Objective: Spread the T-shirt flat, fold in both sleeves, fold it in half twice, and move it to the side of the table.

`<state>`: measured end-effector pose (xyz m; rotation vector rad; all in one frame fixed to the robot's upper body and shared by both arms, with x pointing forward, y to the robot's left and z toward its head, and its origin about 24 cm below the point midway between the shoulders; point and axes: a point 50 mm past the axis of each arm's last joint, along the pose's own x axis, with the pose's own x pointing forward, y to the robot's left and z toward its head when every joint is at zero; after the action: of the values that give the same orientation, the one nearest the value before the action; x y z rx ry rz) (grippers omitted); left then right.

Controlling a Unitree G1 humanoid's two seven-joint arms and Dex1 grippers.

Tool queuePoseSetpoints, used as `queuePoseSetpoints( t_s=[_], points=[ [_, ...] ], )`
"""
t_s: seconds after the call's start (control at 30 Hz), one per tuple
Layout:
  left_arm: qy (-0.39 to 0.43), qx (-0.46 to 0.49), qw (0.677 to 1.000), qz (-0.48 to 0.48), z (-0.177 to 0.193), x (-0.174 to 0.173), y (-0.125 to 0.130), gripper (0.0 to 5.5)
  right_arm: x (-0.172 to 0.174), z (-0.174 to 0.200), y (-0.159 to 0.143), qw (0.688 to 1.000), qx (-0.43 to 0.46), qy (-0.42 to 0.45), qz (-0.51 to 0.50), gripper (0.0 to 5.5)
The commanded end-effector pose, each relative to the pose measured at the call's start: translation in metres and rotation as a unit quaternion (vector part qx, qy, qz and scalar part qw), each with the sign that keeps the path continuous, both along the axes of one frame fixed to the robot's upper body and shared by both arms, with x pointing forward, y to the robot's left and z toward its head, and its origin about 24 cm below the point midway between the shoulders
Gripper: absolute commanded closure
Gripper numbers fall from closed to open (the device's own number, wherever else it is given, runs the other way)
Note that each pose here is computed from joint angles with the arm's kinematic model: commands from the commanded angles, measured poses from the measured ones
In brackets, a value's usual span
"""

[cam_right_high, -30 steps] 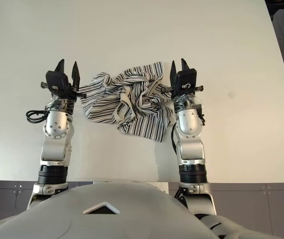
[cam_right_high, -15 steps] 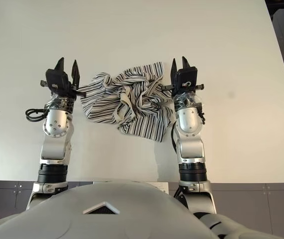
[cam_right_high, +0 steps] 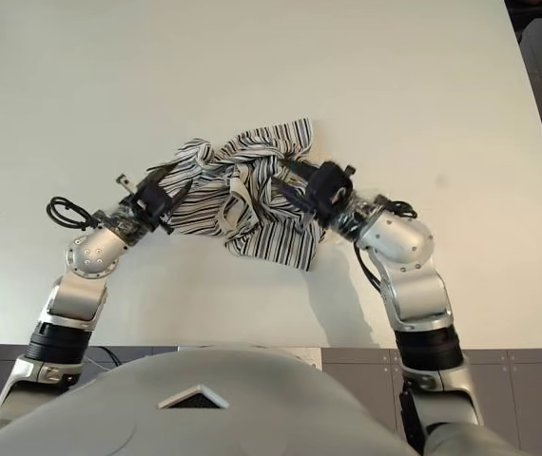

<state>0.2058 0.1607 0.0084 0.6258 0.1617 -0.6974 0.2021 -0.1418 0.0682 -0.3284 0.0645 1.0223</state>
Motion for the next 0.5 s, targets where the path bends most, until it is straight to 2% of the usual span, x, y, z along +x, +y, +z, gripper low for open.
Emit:
queuePoseSetpoints(
  t_s=[0.03, 0.13, 0.3, 0.43, 0.5],
  points=[
    [0.06, 0.074, 0.994, -0.055, -0.027, -0.018, 0.002, 3.81, -0.008, -0.025, -0.004, 0.996, -0.058, 0.043, 0.045, 4.37],
    [0.096, 0.131, 0.981, -0.105, -0.044, -0.033, 0.006, 3.81, -0.005, -0.045, -0.012, 0.993, -0.101, 0.05, 0.041, 4.37],
    [0.1, 0.168, 0.969, -0.153, -0.039, -0.044, 0.025, 3.81, -0.007, -0.062, -0.04, 0.977, -0.196, 0.043, 0.067, 4.37],
    [0.093, 0.25, 0.945, -0.189, -0.037, -0.049, 0.057, 3.81, 0.004, -0.058, -0.061, 0.965, -0.252, -0.008, 0.073, 4.37],
    [0.07, 0.258, 0.948, -0.171, -0.031, -0.04, 0.068, 3.81, 0.016, -0.045, -0.065, 0.963, -0.254, -0.057, 0.067, 4.37]
  ],
)
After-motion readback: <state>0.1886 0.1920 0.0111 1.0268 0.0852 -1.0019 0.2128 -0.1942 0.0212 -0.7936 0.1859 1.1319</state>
